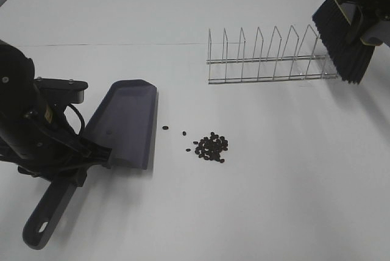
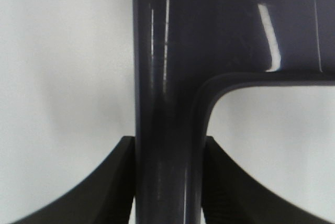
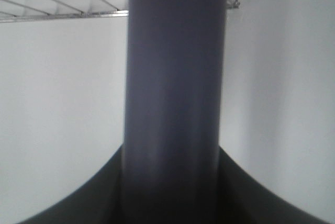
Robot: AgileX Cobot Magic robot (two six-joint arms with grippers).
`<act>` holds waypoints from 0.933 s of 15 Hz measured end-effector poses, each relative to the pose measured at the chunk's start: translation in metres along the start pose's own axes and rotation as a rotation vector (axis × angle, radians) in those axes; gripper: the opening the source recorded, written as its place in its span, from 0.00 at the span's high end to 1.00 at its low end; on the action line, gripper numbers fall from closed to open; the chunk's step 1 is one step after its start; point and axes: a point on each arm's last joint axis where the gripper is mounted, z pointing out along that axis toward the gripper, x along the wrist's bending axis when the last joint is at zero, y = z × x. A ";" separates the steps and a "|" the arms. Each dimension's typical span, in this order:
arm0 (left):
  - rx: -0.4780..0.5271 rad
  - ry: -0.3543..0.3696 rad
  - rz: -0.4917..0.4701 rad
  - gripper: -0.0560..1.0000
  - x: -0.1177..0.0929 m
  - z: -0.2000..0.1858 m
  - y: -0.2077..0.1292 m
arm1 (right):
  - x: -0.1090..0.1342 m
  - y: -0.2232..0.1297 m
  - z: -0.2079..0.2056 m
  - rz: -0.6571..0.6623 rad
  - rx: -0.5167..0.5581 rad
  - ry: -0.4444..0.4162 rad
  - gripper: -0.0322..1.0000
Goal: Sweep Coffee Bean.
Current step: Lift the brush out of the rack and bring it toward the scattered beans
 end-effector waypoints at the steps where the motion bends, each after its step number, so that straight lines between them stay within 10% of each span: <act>1: 0.000 0.001 -0.009 0.65 0.000 0.000 0.000 | 0.004 -0.008 0.000 -0.005 0.023 -0.009 0.68; 8: 0.029 0.040 0.017 0.65 0.004 0.025 -0.006 | 0.058 -0.108 0.004 -0.073 0.092 -0.192 0.68; 14: 0.035 0.038 0.103 0.65 0.004 0.032 -0.005 | 0.088 -0.121 0.024 -0.107 0.045 -0.284 0.68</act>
